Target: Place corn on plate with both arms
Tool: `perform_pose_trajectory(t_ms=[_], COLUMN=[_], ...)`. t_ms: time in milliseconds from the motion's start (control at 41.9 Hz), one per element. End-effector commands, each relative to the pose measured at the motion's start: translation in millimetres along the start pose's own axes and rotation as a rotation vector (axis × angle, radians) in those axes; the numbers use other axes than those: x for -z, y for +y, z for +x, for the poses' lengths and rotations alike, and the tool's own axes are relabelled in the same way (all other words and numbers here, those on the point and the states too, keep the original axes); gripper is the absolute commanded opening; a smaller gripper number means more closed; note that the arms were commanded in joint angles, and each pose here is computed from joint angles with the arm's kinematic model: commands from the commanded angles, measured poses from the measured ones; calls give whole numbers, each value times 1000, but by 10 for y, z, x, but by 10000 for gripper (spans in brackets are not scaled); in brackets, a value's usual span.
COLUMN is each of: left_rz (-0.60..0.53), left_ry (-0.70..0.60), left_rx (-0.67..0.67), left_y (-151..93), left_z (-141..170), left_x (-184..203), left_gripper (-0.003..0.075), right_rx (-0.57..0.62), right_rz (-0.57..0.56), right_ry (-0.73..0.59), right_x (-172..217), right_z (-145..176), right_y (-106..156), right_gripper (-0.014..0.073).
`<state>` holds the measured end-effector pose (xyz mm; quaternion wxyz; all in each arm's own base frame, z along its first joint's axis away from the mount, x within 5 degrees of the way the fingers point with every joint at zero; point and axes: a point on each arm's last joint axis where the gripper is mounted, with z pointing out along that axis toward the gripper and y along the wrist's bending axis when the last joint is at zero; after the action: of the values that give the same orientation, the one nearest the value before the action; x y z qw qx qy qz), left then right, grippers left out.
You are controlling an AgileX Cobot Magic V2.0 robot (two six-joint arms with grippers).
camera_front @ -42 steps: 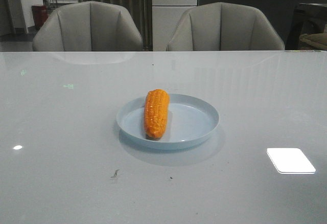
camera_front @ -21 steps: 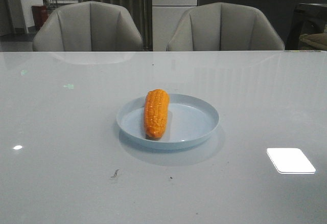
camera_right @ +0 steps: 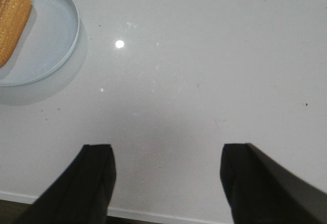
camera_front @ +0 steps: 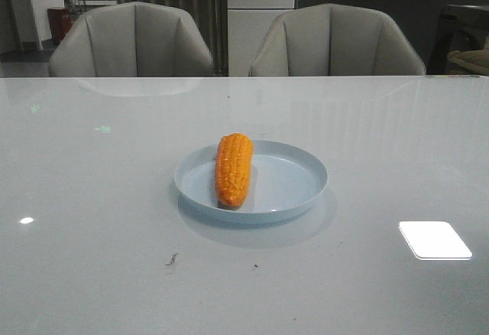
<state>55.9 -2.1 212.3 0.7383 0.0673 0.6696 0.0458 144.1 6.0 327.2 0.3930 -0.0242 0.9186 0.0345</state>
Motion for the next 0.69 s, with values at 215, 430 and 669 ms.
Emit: perform_pose_trajectory(t_ms=[215,430,669], left_rz=[-9,-9,-9], left_ry=[-72,-73,-74], left_rx=[14,12,12], left_y=[-5,-5,-5], left_z=[31,30,29], left_x=[10,10,10], left_gripper=[96,96,96], right_rx=[7,7,7], right_rz=[4,4,4], right_ry=[-91,-91,-91], right_x=[68,68,68], right_z=[-121,-121,-121], right_y=[2,2,2], right_gripper=[538,538,538])
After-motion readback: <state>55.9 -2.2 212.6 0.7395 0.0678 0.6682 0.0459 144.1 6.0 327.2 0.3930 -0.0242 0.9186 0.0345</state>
